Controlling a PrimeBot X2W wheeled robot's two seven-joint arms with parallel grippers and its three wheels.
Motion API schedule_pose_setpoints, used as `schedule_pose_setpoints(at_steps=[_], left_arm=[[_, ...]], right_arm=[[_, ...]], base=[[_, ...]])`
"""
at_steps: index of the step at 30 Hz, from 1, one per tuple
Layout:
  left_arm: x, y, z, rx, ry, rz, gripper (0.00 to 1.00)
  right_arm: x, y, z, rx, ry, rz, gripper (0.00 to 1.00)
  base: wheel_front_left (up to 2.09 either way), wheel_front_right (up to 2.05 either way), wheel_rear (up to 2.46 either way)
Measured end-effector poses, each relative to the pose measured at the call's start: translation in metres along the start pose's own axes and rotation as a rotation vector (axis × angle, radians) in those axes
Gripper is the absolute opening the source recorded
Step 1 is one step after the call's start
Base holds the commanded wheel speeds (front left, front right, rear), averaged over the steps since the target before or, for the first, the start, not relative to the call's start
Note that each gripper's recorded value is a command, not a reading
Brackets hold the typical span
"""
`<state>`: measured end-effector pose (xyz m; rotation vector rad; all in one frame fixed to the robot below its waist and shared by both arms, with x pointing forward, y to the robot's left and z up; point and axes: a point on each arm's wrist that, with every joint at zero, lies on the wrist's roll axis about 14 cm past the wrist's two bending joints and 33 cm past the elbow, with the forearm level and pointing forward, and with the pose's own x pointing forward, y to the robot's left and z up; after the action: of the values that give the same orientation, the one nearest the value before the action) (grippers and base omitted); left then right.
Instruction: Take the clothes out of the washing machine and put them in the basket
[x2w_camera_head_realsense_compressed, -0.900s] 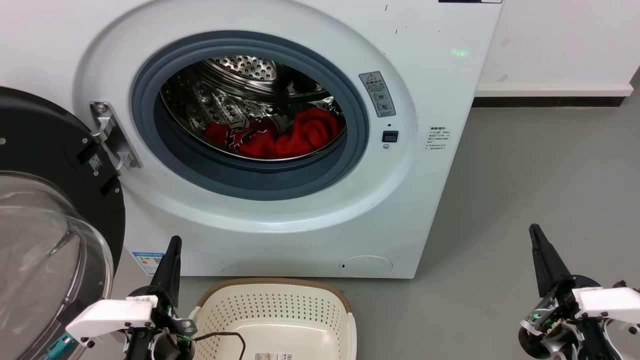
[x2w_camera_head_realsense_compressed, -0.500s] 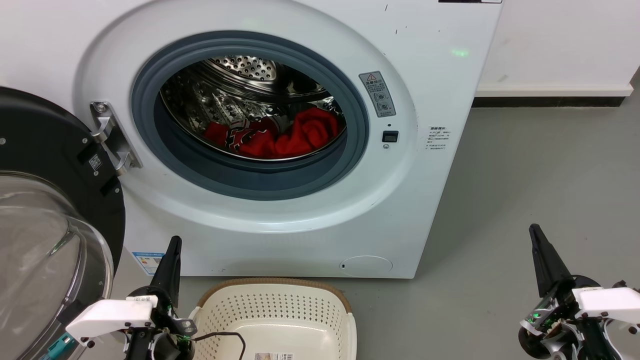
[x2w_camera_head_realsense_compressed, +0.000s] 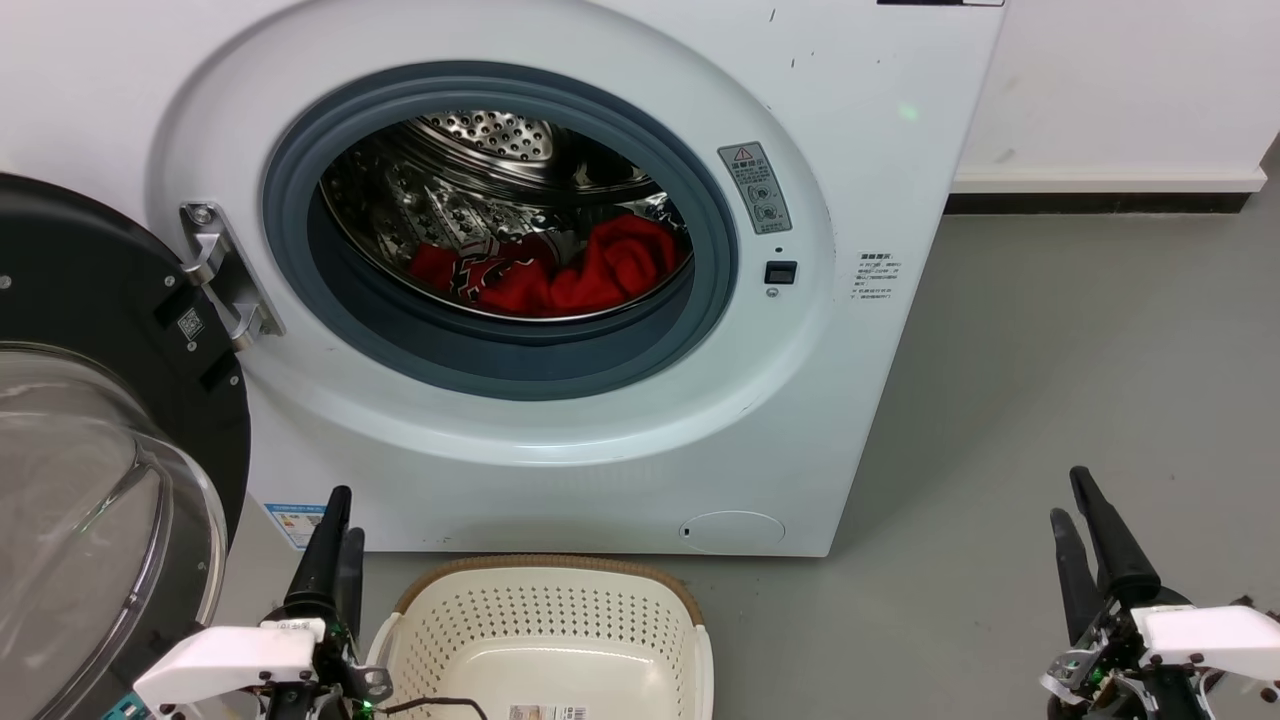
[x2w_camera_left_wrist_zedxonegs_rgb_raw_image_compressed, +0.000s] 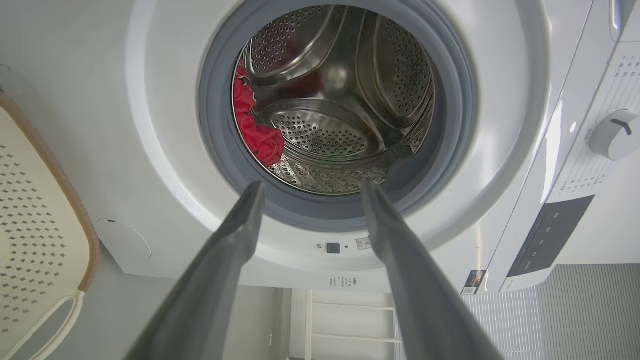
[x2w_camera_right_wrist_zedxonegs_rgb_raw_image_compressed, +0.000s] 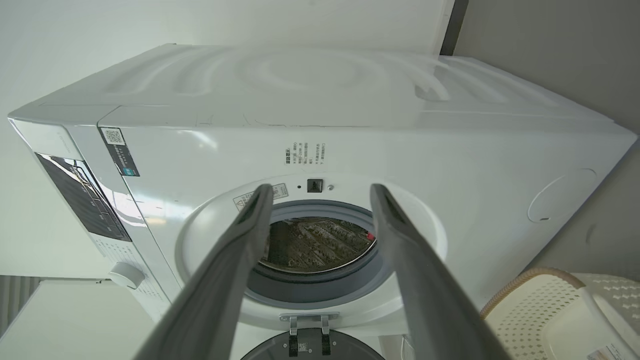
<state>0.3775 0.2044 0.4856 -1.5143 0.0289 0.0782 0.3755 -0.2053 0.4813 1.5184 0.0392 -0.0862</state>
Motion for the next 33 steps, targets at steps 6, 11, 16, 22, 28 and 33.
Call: schedule_pose_setpoints(at_steps=[6,11,16,22,28,33], left_arm=[[0.001,-0.008,0.002,0.116,-0.016,-0.007,1.00],[0.001,-0.012,0.002,0.221,-0.024,-0.003,1.00],[0.000,-0.012,0.000,0.328,-0.028,0.010,1.00],[0.000,-0.016,-0.004,0.449,-0.034,0.010,1.00],[-0.002,-0.015,-0.006,0.594,-0.045,0.021,1.00],[-0.003,-0.018,-0.006,0.651,-0.058,0.015,1.00]], right_arm=[[0.001,0.010,0.003,-0.130,-0.018,0.026,1.00],[0.001,0.019,0.001,-0.268,-0.021,0.053,1.00],[-0.001,0.025,-0.002,-0.402,-0.021,0.072,1.00],[-0.001,0.033,-0.008,-0.557,-0.018,0.101,1.00],[-0.005,0.037,-0.013,-0.715,-0.020,0.124,1.00],[-0.006,0.041,-0.014,-0.779,-0.030,0.141,1.00]], base=[[0.00,0.00,0.00],[0.00,0.00,0.00],[0.00,0.00,0.00],[0.00,0.00,0.00],[0.00,0.00,0.00],[0.00,0.00,0.00]])
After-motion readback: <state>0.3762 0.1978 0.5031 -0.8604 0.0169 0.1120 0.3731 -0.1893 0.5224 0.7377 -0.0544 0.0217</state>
